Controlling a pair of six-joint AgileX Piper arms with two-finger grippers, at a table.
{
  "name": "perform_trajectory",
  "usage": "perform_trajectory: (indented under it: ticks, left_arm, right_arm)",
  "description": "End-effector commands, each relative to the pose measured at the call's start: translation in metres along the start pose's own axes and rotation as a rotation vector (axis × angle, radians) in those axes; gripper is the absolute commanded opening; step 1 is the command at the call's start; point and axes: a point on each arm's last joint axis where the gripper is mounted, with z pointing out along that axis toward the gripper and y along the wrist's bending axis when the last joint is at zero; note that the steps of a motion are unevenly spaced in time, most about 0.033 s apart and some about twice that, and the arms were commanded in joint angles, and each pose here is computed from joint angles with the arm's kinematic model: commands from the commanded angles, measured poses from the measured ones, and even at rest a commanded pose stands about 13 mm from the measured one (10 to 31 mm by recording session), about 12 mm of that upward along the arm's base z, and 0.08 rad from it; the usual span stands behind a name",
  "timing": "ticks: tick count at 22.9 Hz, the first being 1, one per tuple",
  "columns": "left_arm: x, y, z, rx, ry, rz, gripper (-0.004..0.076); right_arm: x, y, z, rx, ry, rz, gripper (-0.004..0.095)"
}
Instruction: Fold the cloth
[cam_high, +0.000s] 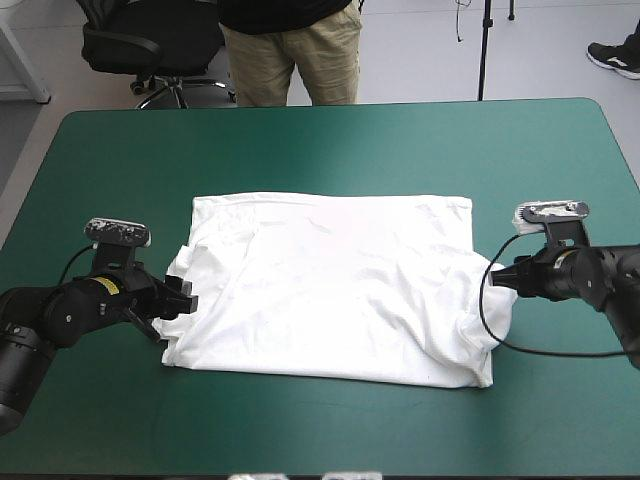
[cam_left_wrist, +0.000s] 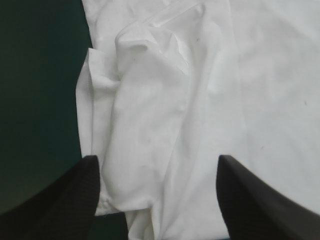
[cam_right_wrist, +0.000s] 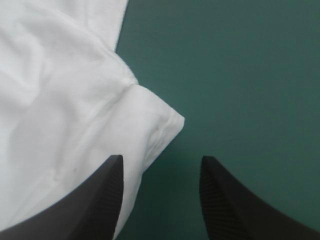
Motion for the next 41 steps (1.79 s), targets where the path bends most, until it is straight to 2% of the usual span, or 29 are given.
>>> perform_trajectory:
  ticks: [1, 3, 6, 8, 11, 12, 13, 14, 19, 27, 31, 35, 37, 39, 41]
  left_arm:
    - [-0.01, -0.002, -0.009, 0.011, -0.066, -0.01, 0.0485]
    - [-0.01, -0.002, -0.009, 0.012, -0.059, -0.01, 0.0485]
    - [-0.01, -0.002, -0.008, 0.011, -0.059, -0.01, 0.0485]
    - [-0.01, -0.002, -0.008, 0.011, -0.059, -0.005, 0.0485]
    - [-0.01, -0.002, -0.008, 0.012, -0.056, -0.003, 0.0485]
    - [-0.009, -0.002, -0.008, 0.012, -0.054, -0.003, 0.0485]
    - [-0.009, -0.002, -0.008, 0.013, -0.05, -0.003, 0.0485]
    - [-0.009, -0.002, -0.008, 0.014, -0.044, -0.003, 0.0485]
    - [-0.008, -0.001, -0.008, -0.002, -0.038, 0.012, 0.0485]
    - [-0.01, 0.0, -0.011, -0.009, -0.04, 0.006, 0.0485]
    - [-0.021, 0.001, -0.023, -0.032, -0.069, 0.032, 0.0485]
    - [-0.036, 0.001, -0.04, -0.047, -0.118, 0.051, 0.0485]
    - [-0.044, 0.0, -0.051, -0.048, -0.136, 0.056, 0.0485]
    - [-0.044, -0.001, -0.055, -0.047, -0.118, 0.058, 0.0485]
    - [-0.04, -0.001, -0.055, -0.042, -0.078, 0.058, 0.0485]
  right_arm:
    - [-0.013, -0.016, 0.02, -0.001, -0.003, 0.034, 0.046]
    - [-0.011, -0.023, 0.043, -0.035, 0.068, 0.051, 0.0459]
    - [-0.015, -0.025, 0.067, -0.043, 0.064, 0.059, 0.046]
    - [-0.014, -0.023, 0.083, -0.079, 0.085, 0.072, 0.0459]
    - [-0.003, -0.021, 0.109, -0.115, 0.214, 0.066, 0.0443]
    - [0.001, -0.021, 0.114, -0.123, 0.25, 0.048, 0.0361]
    - [0.002, -0.02, 0.115, -0.131, 0.261, 0.025, 0.0211]
    - [0.002, -0.02, 0.114, -0.138, 0.262, 0.001, -0.0005]
    - [-0.008, -0.021, 0.096, -0.114, 0.153, -0.004, -0.0003]
    - [-0.032, -0.02, 0.019, -0.075, -0.107, -0.027, -0.0003]
    - [-0.042, -0.014, -0.008, -0.091, -0.154, -0.054, -0.0003]
    - [-0.055, 0.008, -0.021, -0.154, -0.194, -0.114, -0.0003]
    - [-0.063, 0.038, -0.024, -0.238, -0.235, -0.169, -0.0003]
    - [-0.065, 0.085, -0.009, -0.363, -0.182, -0.254, -0.0003]
    - [-0.062, 0.113, 0.015, -0.402, -0.118, -0.296, -0.0003]
